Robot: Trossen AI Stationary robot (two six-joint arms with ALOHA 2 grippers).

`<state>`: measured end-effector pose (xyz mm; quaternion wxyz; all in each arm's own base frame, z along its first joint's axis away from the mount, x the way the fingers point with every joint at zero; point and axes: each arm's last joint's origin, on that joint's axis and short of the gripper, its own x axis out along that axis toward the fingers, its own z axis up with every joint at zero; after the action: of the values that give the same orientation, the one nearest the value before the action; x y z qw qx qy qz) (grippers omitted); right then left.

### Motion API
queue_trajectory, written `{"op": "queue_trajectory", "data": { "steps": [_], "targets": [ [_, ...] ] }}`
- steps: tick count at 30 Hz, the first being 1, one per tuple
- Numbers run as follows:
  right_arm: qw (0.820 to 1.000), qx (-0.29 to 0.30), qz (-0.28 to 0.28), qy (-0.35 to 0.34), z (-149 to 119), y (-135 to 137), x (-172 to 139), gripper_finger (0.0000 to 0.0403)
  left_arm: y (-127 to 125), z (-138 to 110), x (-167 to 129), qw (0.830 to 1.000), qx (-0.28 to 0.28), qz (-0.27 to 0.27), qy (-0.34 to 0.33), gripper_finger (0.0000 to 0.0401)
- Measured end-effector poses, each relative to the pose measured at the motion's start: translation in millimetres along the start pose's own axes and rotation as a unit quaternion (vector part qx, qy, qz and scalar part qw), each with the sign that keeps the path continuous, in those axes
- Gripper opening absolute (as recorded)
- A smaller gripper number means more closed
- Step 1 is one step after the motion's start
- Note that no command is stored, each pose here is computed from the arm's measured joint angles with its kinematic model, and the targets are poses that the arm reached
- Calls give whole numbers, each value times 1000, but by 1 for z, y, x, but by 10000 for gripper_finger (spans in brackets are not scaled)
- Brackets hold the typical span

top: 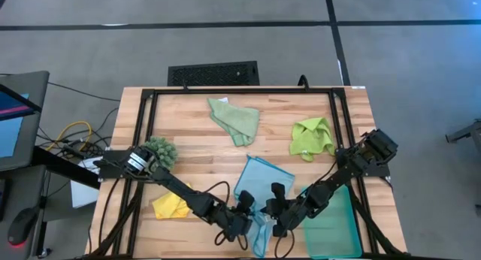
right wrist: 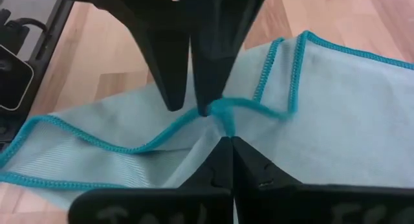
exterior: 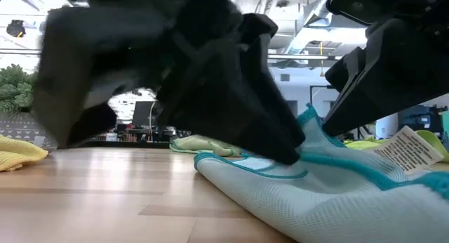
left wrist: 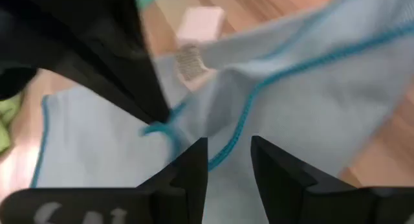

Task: Fold microfiber towels
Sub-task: Fold the blue microfiber cloth

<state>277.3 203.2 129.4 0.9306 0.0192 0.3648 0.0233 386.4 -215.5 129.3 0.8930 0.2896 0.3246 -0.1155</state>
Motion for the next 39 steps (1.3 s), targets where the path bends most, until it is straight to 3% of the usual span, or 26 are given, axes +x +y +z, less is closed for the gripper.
{"op": "queue_trajectory", "data": {
  "steps": [13, 20, 23, 29, 33, 39],
  "targets": [
    [1000, 0, 0, 0, 0, 0, 0, 15, 8, -6, 4, 1000, 1, 5, 20, 73],
    [1000, 4, -3, -4, 1, 0, -1, 15, 15, -7, 4, 997, -15, 61, 36, 34],
    [1000, 17, -3, -20, 6, 2, -8, 8, 4, 3, -2, 997, 7, 77, 31, 6],
    [999, 30, 13, -33, 10, 7, -20, 8, -13, 38, -26, 994, 44, 91, 36, 1],
    [998, 48, 18, -36, 10, 9, -20, 16, -17, 49, -34, 995, 33, 91, 33, 1],
    [997, 77, 12, -21, 8, 7, -20, 10, -8, 41, -30, 994, -11, 90, 60, 10]
  ]
}}
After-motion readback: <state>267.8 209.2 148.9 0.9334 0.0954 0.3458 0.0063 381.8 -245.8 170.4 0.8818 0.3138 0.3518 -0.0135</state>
